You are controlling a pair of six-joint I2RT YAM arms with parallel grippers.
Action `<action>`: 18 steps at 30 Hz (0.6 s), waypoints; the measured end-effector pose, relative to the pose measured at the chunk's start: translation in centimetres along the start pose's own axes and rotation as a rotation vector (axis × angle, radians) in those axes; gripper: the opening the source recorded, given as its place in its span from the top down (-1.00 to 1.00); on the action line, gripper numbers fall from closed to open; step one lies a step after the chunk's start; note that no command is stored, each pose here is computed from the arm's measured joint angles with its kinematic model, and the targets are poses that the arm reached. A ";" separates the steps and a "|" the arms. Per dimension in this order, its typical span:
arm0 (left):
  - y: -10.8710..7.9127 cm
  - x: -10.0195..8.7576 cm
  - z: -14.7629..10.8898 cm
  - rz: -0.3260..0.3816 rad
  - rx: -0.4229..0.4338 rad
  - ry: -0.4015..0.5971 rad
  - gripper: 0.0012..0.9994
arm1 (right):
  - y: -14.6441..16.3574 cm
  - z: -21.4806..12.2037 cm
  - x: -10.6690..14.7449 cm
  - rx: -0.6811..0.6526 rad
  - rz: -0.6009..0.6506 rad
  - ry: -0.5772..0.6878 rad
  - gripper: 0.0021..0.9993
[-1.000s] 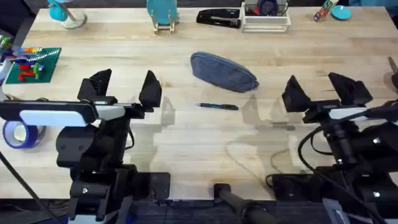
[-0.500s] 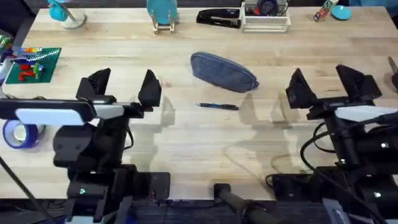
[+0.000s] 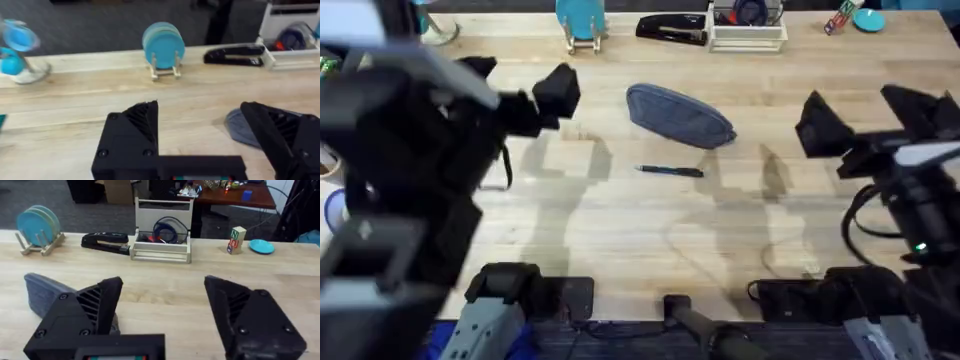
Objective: Unzip the bag, pick up the pens from the table one at a time and place them inside, then zip the bag closed.
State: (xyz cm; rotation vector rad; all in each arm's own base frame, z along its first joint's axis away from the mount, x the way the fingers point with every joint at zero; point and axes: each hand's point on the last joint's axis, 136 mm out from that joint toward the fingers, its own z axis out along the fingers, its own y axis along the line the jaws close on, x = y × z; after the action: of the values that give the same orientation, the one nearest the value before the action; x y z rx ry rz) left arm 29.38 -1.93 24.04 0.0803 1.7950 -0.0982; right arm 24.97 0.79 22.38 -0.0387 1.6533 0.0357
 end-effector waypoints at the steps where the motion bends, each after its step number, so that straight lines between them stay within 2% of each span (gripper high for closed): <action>1: -0.2 -0.2 0.6 -0.003 0.018 0.030 -0.99 | 0.0 0.2 -0.5 0.000 0.000 0.009 -0.99; 8: -2.5 -1.9 5.2 0.004 0.184 0.133 -0.99 | 0.1 2.2 -4.6 -0.013 0.002 0.044 -0.99; 13: -4.8 -2.1 7.5 0.065 0.352 0.167 -0.99 | 1.0 4.0 -7.2 -0.073 0.007 0.083 -0.99; 18: -6.7 -1.7 8.4 0.154 0.491 0.161 -0.99 | 2.0 5.9 -7.4 -0.136 0.023 0.190 -0.99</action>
State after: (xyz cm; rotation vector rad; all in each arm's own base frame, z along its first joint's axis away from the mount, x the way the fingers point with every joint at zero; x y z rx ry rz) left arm 37.17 -9.49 23.97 0.5907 1.8833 -0.4309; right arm 31.32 3.08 29.30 -0.1301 1.8393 0.1659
